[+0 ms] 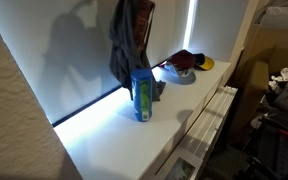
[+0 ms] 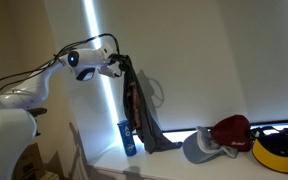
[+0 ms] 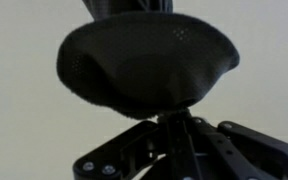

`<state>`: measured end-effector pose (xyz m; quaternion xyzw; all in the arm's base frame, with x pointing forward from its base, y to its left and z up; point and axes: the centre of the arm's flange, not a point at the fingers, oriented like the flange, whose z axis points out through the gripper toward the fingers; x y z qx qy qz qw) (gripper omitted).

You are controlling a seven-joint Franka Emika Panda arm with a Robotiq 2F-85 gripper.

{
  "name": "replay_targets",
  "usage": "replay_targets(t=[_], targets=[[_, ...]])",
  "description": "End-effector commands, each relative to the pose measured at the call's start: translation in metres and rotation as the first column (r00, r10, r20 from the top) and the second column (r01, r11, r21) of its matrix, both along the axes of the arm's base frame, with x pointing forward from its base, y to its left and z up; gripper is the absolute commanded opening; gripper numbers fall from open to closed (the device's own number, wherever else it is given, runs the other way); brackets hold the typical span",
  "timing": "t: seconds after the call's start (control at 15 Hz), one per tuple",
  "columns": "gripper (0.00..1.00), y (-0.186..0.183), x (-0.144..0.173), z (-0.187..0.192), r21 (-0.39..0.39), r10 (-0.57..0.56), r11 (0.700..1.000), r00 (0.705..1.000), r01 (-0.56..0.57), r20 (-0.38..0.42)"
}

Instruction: Pick up the grey cloth and put it on top of the blue container.

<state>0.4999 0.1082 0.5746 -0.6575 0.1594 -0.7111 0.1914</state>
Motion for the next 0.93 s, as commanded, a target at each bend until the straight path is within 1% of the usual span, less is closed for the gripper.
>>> replay_targets(t=[0.0, 0.13, 0.2, 0.33, 0.47, 0.67, 0.73, 0.87], targets=[[0.00, -0.039, 0.024, -0.012, 0.063, 0.152, 0.988, 0.980, -0.144, -0.130], [0.00, -0.052, 0.041, -0.021, 0.096, 0.237, 0.971, 0.948, -0.221, -0.212], [0.00, -0.056, 0.050, -0.026, 0.108, 0.273, 0.961, 0.927, -0.253, -0.256], [0.00, -0.060, 0.064, -0.037, 0.117, 0.325, 0.946, 0.875, -0.303, -0.360], [0.00, -0.055, 0.075, -0.052, 0.078, 0.313, 0.946, 0.819, -0.316, -0.481], [0.00, -0.040, 0.077, -0.052, 0.054, 0.339, 0.919, 0.712, -0.391, -0.614], [0.00, -0.033, 0.077, -0.052, 0.044, 0.337, 0.913, 0.688, -0.405, -0.642], [0.00, -0.021, 0.075, -0.043, 0.021, 0.323, 0.907, 0.662, -0.422, -0.676]])
